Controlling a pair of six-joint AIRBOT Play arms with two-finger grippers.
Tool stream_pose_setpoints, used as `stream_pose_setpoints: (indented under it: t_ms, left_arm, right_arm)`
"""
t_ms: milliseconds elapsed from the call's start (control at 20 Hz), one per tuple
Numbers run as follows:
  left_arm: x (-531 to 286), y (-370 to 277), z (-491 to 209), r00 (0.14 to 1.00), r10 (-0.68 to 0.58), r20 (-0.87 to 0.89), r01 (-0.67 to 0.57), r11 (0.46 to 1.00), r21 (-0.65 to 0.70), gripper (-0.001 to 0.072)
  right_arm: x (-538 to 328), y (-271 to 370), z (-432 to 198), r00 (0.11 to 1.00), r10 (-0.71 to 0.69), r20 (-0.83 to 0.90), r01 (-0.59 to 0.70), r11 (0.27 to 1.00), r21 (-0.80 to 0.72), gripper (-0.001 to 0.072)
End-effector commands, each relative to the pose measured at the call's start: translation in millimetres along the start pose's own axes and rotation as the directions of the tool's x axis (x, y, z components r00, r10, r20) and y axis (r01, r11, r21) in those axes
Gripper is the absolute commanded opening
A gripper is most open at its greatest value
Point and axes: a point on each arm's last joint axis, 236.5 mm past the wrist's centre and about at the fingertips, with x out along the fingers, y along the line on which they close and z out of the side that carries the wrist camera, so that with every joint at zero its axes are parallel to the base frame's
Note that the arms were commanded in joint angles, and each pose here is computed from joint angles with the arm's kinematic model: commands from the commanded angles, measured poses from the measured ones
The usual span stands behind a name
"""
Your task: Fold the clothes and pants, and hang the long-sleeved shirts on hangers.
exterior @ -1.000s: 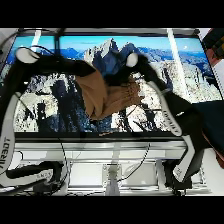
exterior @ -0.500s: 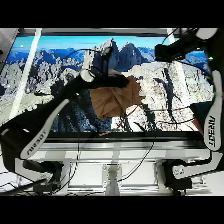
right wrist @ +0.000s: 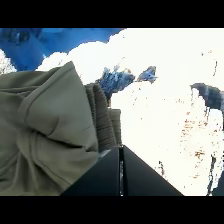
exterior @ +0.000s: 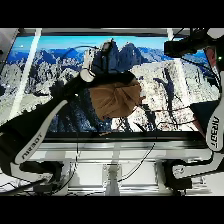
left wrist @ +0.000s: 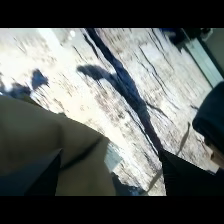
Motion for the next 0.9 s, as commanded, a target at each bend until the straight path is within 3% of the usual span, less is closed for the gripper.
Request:
stream_pose_setpoints:
  t_ms: [0,50,100,150,200,300,600,850]
  left_arm:
    - [-35,22,25,1.000,0.013,0.017,-0.013,1.000,-0.010,0.0701]
    - [-42,29,23,1.000,0.009,-0.005,-0.009,1.000,-0.021,0.0701]
    - [-49,37,20,1.000,0.003,-0.031,-0.004,0.999,-0.033,0.0700]
    - [-55,43,16,0.998,-0.005,-0.058,0.003,0.999,-0.044,0.0689]
    - [-60,46,13,0.997,-0.014,-0.081,0.010,0.999,-0.053,0.0689]
    - [-67,52,8,0.994,-0.025,-0.109,0.018,0.998,-0.067,0.0688]
    - [-69,58,6,0.992,-0.024,-0.120,0.015,0.997,-0.078,0.0688]
    - [-69,59,5,0.992,-0.024,-0.121,0.014,0.997,-0.078,0.0688]
  right_arm:
    - [44,-7,-26,0.992,0.023,-0.123,-0.023,1.000,0.005,0.0027]
    - [64,2,-45,0.975,0.085,-0.206,-0.087,0.996,-0.001,0.0028]
    - [80,16,-59,0.951,0.158,-0.265,-0.158,0.987,0.021,0.0123]
    - [92,34,-68,0.923,0.243,-0.298,-0.235,0.970,0.061,0.0492]
    - [102,51,-71,0.898,0.314,-0.308,-0.299,0.950,0.096,0.0702]
    - [124,66,-77,0.881,0.343,-0.326,-0.326,0.939,0.106,0.0708]
    - [163,73,-91,0.908,0.199,-0.368,-0.232,0.972,-0.045,0.0692]
    - [168,74,-96,0.910,0.165,-0.380,-0.219,0.970,-0.102,0.0691]
